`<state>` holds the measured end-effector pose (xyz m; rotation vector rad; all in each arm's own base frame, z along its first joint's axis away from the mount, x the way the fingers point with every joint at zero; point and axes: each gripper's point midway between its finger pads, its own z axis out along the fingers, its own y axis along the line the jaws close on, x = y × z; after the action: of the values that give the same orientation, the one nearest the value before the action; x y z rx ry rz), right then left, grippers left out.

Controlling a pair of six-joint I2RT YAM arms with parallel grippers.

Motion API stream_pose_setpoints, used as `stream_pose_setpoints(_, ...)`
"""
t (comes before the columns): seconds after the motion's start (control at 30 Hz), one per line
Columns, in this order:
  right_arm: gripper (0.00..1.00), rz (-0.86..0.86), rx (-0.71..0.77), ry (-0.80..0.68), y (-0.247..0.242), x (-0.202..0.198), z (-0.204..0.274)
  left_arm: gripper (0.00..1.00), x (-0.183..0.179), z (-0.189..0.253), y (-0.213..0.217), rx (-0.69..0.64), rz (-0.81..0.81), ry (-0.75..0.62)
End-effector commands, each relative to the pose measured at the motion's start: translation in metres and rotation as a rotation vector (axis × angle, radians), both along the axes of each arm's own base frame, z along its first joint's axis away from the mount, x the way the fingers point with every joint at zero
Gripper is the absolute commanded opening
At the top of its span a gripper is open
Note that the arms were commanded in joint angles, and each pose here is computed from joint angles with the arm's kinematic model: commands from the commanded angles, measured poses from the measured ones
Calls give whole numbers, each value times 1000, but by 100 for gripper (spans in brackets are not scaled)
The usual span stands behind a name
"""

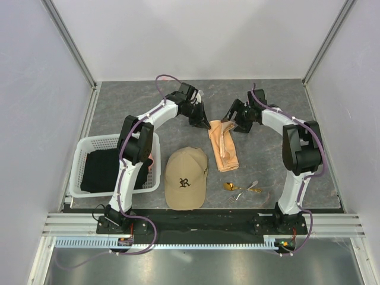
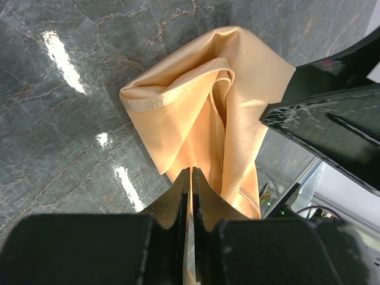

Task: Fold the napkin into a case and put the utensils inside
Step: Fold the 2/3-rectangle-folded napkin at the center of the board.

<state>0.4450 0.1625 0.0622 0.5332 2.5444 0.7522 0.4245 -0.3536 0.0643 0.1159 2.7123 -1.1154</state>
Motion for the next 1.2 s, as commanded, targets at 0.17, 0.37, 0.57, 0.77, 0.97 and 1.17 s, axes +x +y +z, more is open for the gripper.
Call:
stream_pose_setpoints(0.17,73,-40,85,-40,-2,9,-2,9,13,26,-7,-51,-25,-67)
stream_pose_setpoints(0.37,48,-35,112,-53,3,14,-1,13,17,25,-2,-12,-37,-126)
stream_pose_setpoints(0.57,24,-35,114,-66,3,15,4,26,29,21,9,142,-15,-251)
stream_pose_setpoints(0.77,22,-33,115,-74,2,15,14,35,31,17,6,286,-38,-357)
stream_pose_setpoints(0.97,23,-26,104,-75,2,13,19,35,29,18,-2,373,-44,-432)
stream_pose_setpoints(1.17,38,-26,95,-69,1,13,18,35,24,19,-15,400,-68,-476)
